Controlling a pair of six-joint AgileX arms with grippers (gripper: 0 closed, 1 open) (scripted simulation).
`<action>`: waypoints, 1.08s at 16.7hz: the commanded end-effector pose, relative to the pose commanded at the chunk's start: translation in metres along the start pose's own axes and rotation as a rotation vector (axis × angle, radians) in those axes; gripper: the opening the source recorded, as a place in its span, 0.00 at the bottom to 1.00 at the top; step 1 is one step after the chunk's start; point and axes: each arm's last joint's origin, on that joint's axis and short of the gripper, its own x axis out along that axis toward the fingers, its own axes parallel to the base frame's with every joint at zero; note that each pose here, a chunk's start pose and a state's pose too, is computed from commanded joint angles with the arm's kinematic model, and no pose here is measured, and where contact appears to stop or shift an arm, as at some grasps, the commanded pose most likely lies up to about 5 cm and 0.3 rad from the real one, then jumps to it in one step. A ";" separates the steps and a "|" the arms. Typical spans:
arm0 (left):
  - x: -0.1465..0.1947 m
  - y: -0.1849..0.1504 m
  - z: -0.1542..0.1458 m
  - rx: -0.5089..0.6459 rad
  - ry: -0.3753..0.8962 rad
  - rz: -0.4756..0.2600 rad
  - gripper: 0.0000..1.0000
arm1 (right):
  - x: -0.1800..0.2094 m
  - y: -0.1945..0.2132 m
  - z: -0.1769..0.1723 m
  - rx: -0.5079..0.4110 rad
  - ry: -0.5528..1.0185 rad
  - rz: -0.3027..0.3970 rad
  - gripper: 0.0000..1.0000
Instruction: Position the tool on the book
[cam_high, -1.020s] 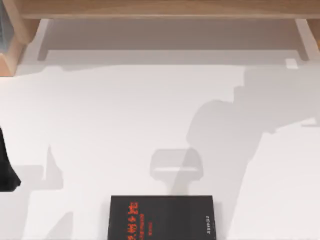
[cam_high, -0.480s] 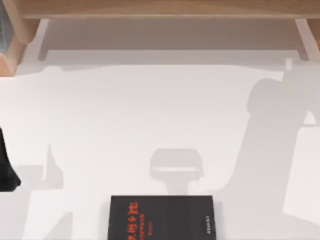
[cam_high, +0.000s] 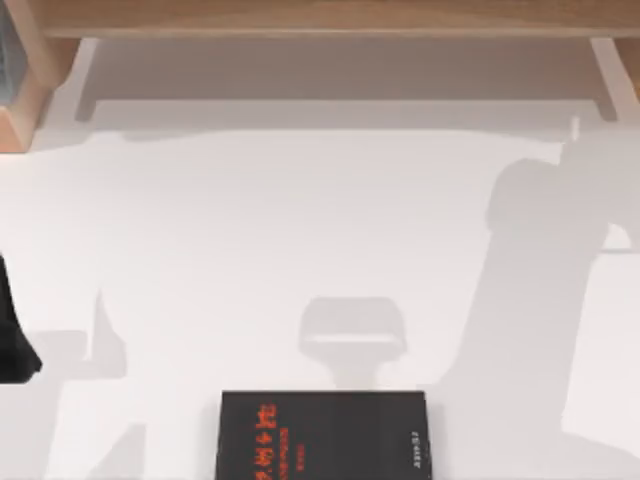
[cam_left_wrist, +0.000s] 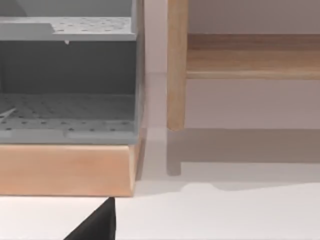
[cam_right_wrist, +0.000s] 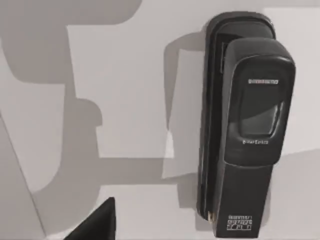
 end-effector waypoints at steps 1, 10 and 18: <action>0.000 0.000 0.000 0.000 0.000 0.000 1.00 | -0.011 0.001 -0.004 0.004 -0.001 -0.002 1.00; 0.000 0.000 0.000 0.000 0.000 0.000 1.00 | -0.115 0.066 -0.050 -0.004 -0.007 0.001 1.00; 0.000 0.000 0.000 0.000 0.000 0.000 1.00 | -0.050 0.012 -0.022 0.004 -0.024 -0.006 1.00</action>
